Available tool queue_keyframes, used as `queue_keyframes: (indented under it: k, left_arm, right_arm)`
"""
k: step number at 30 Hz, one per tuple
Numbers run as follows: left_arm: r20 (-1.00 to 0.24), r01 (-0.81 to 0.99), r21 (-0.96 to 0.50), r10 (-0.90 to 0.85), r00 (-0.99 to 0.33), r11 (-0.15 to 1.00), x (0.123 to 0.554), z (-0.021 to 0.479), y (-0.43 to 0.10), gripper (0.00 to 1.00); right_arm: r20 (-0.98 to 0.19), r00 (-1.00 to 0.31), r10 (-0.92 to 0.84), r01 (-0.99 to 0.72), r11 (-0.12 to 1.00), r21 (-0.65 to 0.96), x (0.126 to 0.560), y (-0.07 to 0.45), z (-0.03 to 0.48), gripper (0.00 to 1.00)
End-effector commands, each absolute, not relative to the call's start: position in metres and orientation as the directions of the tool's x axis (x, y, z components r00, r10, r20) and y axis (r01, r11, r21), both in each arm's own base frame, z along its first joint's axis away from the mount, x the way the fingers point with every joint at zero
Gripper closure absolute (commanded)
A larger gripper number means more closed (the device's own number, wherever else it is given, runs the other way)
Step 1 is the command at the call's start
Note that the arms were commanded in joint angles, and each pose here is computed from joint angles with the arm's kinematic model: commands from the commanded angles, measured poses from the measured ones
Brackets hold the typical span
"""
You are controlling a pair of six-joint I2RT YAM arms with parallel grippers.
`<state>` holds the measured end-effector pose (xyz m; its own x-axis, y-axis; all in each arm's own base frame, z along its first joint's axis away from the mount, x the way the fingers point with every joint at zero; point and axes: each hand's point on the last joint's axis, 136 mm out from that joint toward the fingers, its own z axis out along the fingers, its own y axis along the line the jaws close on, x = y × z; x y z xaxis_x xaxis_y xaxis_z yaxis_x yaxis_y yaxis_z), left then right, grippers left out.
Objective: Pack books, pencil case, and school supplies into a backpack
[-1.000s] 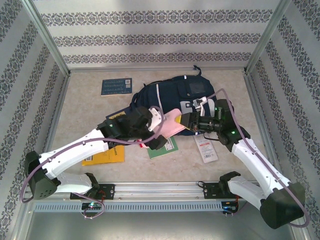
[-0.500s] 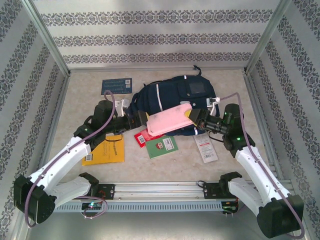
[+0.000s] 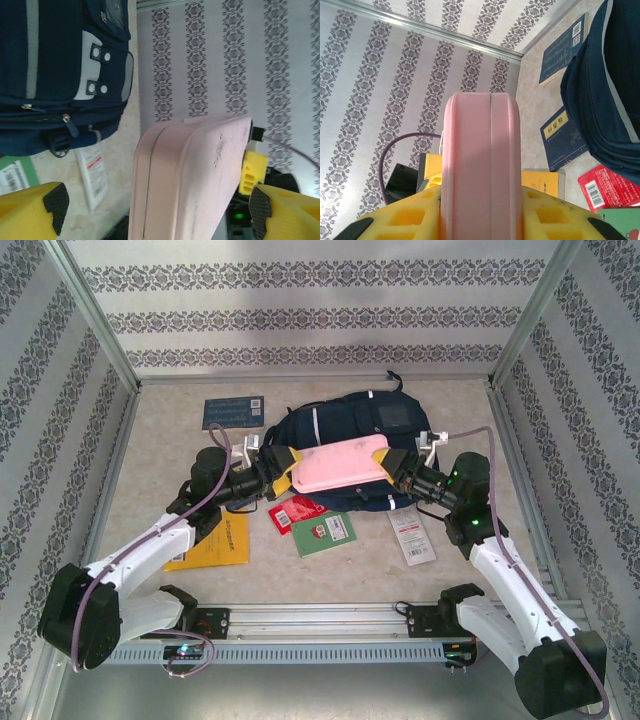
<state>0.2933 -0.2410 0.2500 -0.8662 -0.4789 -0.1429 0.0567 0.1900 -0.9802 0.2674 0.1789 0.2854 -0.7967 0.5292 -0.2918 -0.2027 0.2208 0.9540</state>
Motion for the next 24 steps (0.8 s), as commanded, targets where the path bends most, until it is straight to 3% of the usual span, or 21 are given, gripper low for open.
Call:
queue_keyframes:
  k: [1,15,24]
  left_arm:
    - [-0.178,0.187,-0.982,-0.487,-0.855,0.032,0.292,0.303,-0.241,0.1]
    - [-0.156,0.192,-0.981,-0.446,-0.881,-0.037,0.286,0.31,-0.256,0.17]
    - [-0.178,0.225,-0.972,-0.416,-0.892,-0.065,0.28,0.323,-0.267,0.36]
  right_arm:
    - [-0.328,-0.762,0.558,-0.278,0.175,0.944,0.264,0.178,0.311,0.8]
    - [-0.321,-0.754,0.573,-0.288,0.151,0.946,0.266,0.188,0.316,0.82]
    - [-0.347,-0.733,0.586,-0.282,0.202,0.938,0.271,0.188,0.306,0.83]
